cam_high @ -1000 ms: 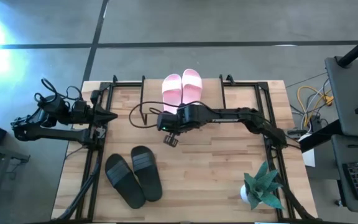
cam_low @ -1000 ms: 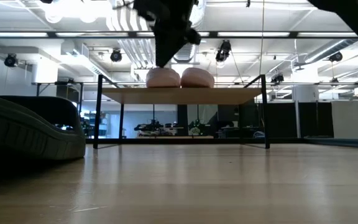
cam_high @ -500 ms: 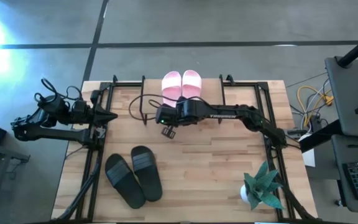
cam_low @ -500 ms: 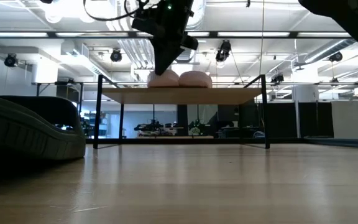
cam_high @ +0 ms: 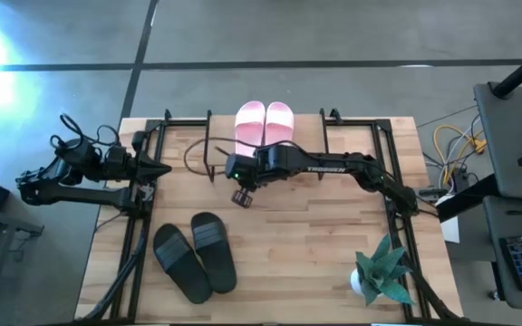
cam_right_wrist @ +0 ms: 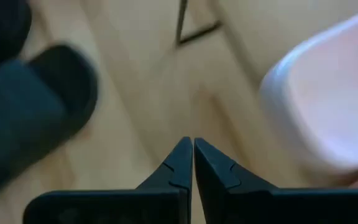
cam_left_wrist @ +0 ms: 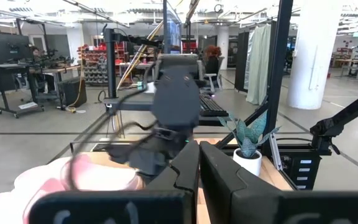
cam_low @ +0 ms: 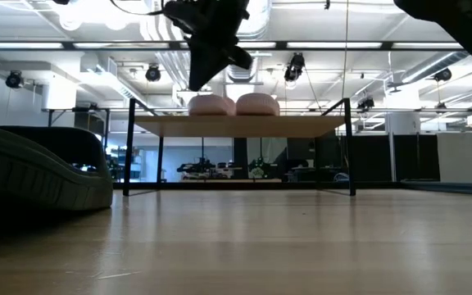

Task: Pick and place slides into the shelf
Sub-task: Move the right black slide under the shelf

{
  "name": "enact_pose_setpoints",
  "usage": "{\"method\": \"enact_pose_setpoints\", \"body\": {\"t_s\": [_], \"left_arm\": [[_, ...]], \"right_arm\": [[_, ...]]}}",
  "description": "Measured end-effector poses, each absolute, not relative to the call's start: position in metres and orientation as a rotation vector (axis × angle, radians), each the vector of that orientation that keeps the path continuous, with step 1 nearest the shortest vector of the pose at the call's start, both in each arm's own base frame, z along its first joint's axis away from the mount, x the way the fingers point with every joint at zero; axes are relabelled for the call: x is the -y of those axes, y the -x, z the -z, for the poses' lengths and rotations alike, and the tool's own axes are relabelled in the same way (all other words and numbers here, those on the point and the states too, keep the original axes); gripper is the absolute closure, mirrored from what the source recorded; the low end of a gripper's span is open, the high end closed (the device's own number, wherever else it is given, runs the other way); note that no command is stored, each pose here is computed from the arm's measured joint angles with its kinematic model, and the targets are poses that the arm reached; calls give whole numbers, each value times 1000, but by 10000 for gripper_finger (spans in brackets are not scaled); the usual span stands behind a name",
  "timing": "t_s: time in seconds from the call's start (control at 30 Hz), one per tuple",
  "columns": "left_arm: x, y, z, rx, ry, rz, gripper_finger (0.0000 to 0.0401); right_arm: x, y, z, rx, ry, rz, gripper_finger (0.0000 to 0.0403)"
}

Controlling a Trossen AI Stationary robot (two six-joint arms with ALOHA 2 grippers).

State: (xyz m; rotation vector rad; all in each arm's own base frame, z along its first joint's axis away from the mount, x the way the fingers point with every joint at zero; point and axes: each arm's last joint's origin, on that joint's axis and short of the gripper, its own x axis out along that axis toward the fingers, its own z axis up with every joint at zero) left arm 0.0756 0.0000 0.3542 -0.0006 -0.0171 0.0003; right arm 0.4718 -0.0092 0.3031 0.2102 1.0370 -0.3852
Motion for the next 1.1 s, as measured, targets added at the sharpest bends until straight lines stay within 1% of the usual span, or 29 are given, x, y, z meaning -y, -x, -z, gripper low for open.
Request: {"method": "enact_pose_setpoints", "body": {"t_s": [0.13,0.23,0.3,0.47,0.6,0.7,0.83,0.93,1.1], "left_arm": [[0,-76,-354,17,1,0,401],[0,-76,-354,17,1,0,401],[0,-76,-354,17,1,0,401],[0,-76,-354,17,0,0,401],[0,-76,-354,17,1,0,401],[0,-76,-354,17,1,0,401],[0,-76,-354,17,0,0,401],[0,-76,-354,17,1,0,401],[0,-76,-354,17,1,0,401]], "right_arm": [[-10,-467,-301,-1089,-247,358,393],[-32,-468,-303,-1061,-235,312,378],[-48,-469,-307,-1032,-227,271,358],[-84,-471,-311,-954,-186,189,287],[-101,-472,-313,-891,-153,191,236],[-105,-474,-312,-856,-144,195,210],[-106,-475,-312,-845,-176,210,193],[-106,-477,-314,-815,-266,245,191],[-112,-483,-325,-697,-367,232,192]]}}
